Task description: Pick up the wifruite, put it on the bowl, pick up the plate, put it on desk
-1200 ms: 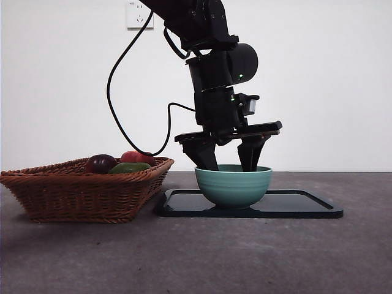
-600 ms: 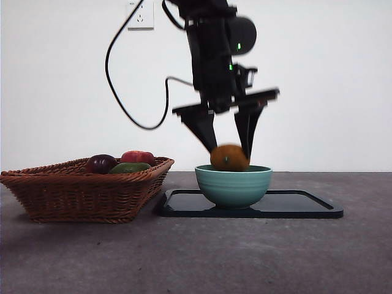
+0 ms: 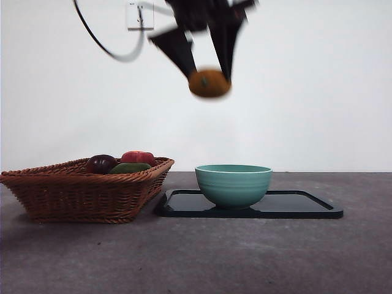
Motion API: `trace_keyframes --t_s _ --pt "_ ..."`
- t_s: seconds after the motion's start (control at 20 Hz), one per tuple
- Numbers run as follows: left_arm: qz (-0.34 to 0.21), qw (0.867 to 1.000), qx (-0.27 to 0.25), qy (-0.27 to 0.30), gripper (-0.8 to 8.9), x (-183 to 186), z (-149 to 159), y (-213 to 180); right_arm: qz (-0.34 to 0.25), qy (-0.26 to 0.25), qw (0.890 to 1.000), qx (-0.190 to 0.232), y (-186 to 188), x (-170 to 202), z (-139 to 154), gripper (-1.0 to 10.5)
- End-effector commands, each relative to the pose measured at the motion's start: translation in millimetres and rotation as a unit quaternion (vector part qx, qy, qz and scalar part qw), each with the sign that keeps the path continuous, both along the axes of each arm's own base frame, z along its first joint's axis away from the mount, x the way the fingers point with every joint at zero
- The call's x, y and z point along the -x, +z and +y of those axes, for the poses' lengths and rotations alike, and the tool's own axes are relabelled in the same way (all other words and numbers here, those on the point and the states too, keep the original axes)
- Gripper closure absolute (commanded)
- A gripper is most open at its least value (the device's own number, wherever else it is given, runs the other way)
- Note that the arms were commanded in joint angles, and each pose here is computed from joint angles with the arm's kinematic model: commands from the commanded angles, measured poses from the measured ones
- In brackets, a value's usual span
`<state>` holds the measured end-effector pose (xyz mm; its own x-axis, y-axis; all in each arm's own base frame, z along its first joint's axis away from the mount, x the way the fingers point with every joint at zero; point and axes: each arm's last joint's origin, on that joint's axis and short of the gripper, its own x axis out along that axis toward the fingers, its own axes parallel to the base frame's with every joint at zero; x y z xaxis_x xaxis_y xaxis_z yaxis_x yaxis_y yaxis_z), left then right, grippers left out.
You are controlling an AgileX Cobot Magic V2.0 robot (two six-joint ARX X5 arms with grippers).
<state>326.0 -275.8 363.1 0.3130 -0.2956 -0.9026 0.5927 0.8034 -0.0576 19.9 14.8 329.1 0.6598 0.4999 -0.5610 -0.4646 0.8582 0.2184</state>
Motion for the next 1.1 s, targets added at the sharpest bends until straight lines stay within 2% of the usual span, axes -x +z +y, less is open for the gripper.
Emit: trace_keyframes --t_s 0.05,0.25,0.5,0.65,0.8,1.1 --pt "0.003 1.000 -0.011 0.000 5.47 15 21 17 -0.004 -0.002 1.000 -0.005 2 1 0 4.0" --pt "0.024 0.999 -0.028 0.029 5.47 35 66 23 -0.004 -0.003 1.000 -0.007 2 1 0 4.0" --pt "0.062 0.992 -0.045 0.101 5.47 32 114 -13 -0.004 -0.004 1.000 -0.008 2 1 0 4.0" --pt "0.069 0.987 -0.041 0.142 5.47 20 127 -59 -0.003 -0.005 1.000 -0.008 2 1 0 4.0" --pt "0.046 0.984 -0.017 0.174 5.48 7 134 -102 -0.004 -0.011 1.000 -0.005 2 0 -1 4.0" --pt "0.036 0.979 -0.005 0.201 5.48 -9 142 -135 -0.008 -0.012 1.000 -0.006 3 0 -1 4.0"
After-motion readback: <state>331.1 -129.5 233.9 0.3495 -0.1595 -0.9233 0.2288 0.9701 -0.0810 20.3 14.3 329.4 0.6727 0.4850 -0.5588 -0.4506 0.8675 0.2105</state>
